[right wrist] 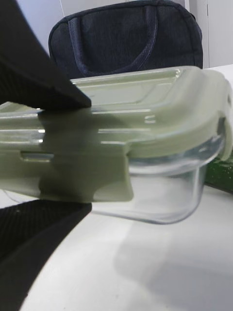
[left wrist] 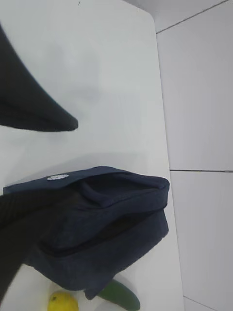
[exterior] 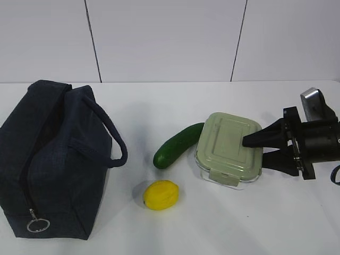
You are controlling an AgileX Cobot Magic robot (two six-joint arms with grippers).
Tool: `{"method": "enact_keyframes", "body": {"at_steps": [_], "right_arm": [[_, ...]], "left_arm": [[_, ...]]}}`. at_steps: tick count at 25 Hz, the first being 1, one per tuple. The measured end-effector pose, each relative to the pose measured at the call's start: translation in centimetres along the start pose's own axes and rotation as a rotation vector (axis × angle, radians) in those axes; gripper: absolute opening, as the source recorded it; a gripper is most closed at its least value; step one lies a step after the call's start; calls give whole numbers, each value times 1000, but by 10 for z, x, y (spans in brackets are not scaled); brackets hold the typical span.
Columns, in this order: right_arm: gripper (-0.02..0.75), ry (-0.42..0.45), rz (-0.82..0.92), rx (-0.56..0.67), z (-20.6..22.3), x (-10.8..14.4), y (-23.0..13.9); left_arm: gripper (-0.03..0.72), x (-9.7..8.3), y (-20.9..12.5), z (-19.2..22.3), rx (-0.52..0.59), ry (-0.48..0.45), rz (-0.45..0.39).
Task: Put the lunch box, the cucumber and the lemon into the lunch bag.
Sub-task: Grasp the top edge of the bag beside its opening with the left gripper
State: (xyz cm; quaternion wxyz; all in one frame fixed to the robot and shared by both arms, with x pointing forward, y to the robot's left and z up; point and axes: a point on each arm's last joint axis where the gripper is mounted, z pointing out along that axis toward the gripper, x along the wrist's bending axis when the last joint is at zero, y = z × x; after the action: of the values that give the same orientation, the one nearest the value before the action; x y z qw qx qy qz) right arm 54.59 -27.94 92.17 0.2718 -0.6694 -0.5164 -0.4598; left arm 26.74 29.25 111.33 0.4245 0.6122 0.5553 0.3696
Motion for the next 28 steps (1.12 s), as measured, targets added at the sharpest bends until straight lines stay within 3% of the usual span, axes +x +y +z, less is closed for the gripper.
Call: {"method": "enact_keyframes", "body": {"at_steps": [10,18,28], "right_arm": [[414,0,2,0,0,0,0],[414,0,2,0,0,0,0],[414,0,2,0,0,0,0]], "left_arm": [[281,-7,20,49,127,-123,-159],[389,-10,60,74,205,-187,-229],[426,-11,88,133,432,-242,-281]]}}
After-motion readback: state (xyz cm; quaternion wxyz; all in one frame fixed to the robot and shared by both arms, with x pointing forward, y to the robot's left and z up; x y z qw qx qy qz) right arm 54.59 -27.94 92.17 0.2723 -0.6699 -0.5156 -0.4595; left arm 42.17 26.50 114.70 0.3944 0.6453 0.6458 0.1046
